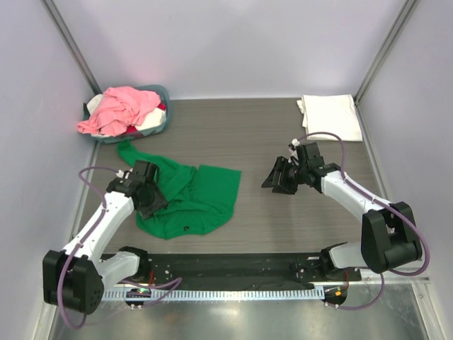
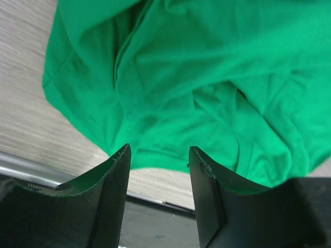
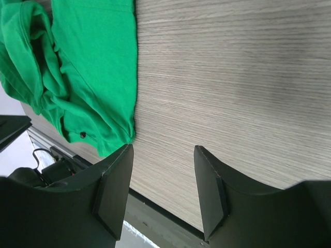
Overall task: Fold and stack the t-shirts
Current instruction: Flatten the tshirt out
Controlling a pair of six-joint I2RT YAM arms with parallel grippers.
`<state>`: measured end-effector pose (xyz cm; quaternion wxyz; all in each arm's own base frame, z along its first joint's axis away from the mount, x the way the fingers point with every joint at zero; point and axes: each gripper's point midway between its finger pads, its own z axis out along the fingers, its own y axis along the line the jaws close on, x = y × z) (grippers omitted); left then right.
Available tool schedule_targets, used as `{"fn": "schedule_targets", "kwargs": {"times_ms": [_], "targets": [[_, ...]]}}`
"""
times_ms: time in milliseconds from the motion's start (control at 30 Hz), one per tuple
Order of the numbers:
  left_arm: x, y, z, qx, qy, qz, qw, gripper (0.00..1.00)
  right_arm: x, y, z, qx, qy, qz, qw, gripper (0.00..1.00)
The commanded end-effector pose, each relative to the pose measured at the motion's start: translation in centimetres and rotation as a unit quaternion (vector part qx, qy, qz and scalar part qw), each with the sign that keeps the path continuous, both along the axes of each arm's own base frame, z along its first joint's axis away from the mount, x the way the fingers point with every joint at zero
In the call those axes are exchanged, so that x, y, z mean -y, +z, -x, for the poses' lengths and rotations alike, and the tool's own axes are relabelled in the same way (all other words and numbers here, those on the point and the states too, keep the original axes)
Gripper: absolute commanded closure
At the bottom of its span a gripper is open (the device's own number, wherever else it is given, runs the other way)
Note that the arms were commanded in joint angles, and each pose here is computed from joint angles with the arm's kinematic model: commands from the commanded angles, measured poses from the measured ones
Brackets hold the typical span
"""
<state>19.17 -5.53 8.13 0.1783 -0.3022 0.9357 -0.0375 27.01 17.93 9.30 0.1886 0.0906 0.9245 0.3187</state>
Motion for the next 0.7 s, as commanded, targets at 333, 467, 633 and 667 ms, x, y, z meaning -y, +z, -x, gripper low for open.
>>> {"fn": "schedule_targets", "kwargs": {"times_ms": [333, 467, 633, 667], "targets": [[-2.5, -1.0, -1.9, 0.007, 0.035, -0.076, 0.996, 0.51, -0.1, -0.2, 0.4, 0.006, 0.008, -0.003, 1.0, 0.44], [-2.5, -1.7, -1.8, -0.001, 0.038, -0.079, 0.996, 0.5, -0.2, -0.4, 0.3, 0.004, 0.009, -0.001, 1.0, 0.44], [-2.1, -2.9, -2.1, 0.001, 0.039, -0.068, 0.997, 0.52, -0.2, -0.4, 0.2, 0.004, 0.009, -0.001, 1.0, 0.44], [-1.8, -3.0, -2.4, 0.005, 0.037, -0.06, 0.997, 0.54, -0.2, -0.5, 0.2, 0.003, 0.009, -0.001, 1.0, 0.44]]}}
